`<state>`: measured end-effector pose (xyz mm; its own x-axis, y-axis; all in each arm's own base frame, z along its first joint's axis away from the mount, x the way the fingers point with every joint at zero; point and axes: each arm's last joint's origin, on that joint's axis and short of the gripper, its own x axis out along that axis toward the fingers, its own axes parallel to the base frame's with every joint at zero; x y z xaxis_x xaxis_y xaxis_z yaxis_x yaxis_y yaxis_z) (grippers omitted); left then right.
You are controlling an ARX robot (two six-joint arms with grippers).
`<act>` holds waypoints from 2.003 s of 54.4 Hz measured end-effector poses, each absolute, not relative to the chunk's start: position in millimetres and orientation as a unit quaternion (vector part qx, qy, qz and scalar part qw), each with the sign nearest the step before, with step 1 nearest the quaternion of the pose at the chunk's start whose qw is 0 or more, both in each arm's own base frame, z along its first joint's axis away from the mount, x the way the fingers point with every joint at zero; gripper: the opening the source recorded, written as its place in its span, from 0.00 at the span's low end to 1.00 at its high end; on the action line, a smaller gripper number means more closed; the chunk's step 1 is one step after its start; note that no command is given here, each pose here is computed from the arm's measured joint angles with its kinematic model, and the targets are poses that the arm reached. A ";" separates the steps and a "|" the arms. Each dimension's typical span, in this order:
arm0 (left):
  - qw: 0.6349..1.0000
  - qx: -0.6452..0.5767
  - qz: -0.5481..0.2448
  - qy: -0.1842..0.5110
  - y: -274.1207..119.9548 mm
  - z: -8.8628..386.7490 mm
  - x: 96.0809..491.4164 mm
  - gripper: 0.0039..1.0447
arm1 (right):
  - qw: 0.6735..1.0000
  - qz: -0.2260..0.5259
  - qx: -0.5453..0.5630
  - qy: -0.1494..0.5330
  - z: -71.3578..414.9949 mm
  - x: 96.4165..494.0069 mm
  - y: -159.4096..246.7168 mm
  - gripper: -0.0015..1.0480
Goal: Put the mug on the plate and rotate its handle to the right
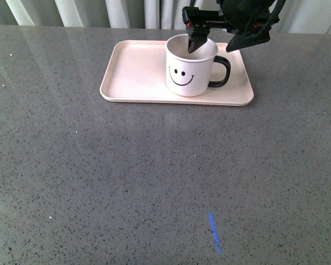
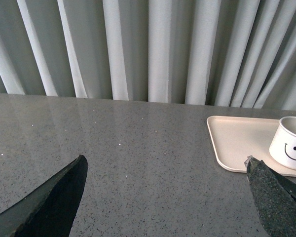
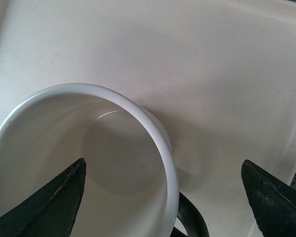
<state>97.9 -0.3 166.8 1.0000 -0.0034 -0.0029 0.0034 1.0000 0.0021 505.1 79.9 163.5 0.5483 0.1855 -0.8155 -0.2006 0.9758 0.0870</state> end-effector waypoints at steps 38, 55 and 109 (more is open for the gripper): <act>1.000 0.001 -0.002 0.001 -0.3 166.8 97.9 0.91 | 0.875 0.101 0.004 0.473 159.6 509.3 82.8 0.02; 1.000 0.001 -0.002 0.001 -0.3 166.8 97.9 0.91 | 0.874 0.119 -0.043 0.469 176.3 507.4 60.9 0.02; 1.000 0.001 -0.002 0.001 -0.3 166.8 97.9 0.91 | 0.855 0.210 -0.122 0.459 162.5 526.3 77.4 0.02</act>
<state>97.9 -0.3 166.8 1.0000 -0.0034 -0.0029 0.0034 1.0000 0.0021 526.3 77.4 162.5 0.4901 0.2475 -0.8358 -0.4710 0.8820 -0.0151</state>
